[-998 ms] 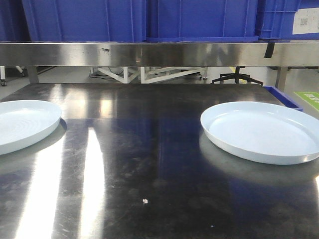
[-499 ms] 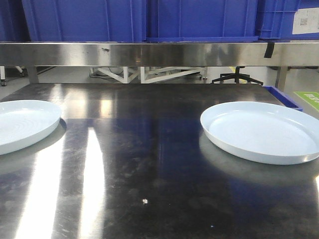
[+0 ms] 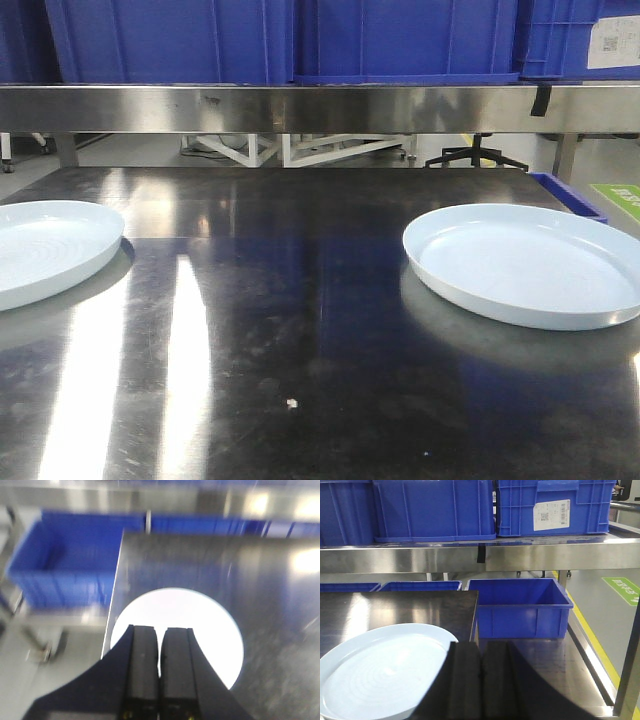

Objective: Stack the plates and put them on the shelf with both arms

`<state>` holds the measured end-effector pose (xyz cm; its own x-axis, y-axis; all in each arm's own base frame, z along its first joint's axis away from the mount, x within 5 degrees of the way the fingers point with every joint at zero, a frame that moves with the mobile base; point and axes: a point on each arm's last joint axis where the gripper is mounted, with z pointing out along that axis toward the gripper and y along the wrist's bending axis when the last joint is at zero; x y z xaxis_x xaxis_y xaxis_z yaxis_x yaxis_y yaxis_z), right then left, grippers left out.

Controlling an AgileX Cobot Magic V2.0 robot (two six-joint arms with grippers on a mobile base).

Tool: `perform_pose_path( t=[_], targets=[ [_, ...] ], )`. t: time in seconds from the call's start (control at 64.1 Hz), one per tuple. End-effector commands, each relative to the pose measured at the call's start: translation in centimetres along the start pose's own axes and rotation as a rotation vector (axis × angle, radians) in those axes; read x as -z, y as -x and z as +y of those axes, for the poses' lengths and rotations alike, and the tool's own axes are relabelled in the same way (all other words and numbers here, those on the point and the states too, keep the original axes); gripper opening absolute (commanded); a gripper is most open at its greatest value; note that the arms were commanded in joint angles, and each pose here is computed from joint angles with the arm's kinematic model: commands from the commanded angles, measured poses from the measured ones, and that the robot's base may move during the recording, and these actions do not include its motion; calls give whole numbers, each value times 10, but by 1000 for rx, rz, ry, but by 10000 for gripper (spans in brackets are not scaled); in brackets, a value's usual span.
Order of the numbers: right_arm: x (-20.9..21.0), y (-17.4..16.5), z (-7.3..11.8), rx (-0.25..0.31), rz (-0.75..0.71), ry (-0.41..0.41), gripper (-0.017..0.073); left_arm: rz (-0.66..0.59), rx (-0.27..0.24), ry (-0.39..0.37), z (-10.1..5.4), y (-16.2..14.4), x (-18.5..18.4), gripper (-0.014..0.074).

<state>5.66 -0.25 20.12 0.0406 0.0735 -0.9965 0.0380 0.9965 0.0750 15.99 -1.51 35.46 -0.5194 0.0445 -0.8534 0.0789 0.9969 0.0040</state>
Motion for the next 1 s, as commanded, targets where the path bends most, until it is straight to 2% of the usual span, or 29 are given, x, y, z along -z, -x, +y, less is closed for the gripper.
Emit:
perform_pose_path(
  t=[0.0, 0.14, 0.983],
  targets=[
    [2, 8, 2, 9, -97, 21, 28, 20, -15, 2, -1, 24, -9, 86],
    [2, 8, 2, 9, -97, 21, 28, 90, -16, 5, -1, 28, -22, 87],
    [2, 8, 2, 9, -97, 21, 28, 31, -14, 0, -2, 33, -23, 86]
  ],
)
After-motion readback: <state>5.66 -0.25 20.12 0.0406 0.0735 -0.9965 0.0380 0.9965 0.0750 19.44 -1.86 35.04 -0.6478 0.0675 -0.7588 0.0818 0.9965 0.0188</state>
